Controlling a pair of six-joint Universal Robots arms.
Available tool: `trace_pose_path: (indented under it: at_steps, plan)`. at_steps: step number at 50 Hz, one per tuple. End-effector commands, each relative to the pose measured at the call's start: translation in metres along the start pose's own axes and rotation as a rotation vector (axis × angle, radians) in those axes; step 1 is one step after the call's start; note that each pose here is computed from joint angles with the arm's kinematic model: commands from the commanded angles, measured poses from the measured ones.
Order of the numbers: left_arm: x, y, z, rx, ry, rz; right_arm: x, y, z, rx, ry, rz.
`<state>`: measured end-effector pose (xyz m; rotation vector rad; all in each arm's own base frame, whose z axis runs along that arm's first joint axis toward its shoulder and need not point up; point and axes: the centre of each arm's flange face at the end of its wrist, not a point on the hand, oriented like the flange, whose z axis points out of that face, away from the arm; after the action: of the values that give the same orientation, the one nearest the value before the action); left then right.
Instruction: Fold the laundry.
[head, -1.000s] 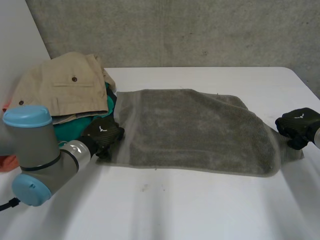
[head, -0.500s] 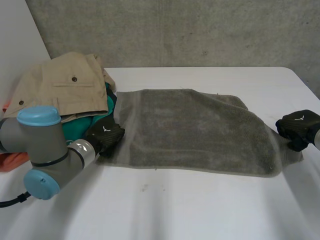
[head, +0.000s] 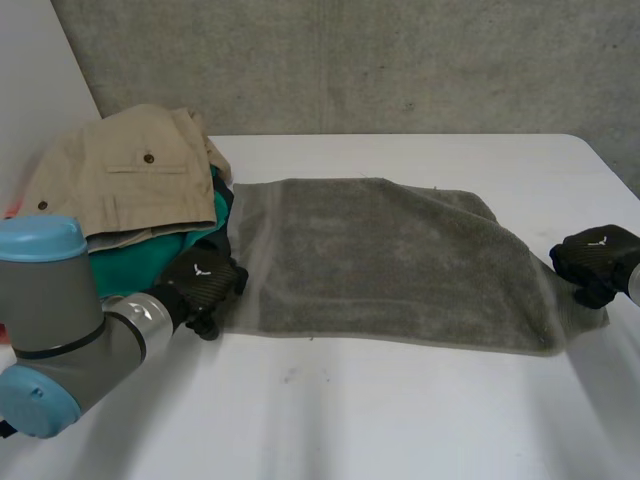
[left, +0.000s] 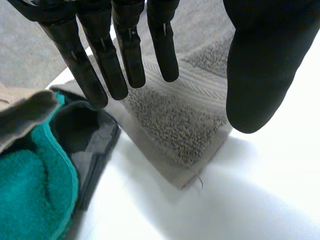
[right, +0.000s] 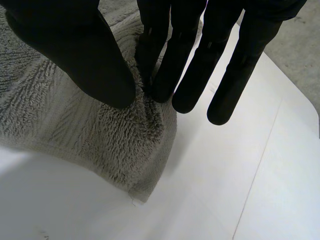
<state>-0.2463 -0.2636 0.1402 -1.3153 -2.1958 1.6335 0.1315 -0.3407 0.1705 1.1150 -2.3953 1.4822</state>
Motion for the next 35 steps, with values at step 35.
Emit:
trace_pose_path:
  at_steps: [35]
  plan:
    - [-0.014, 0.013, 0.060, 0.029, -0.024, 0.020, -0.007, 0.005, 0.003, -0.007, -0.015, -0.002]
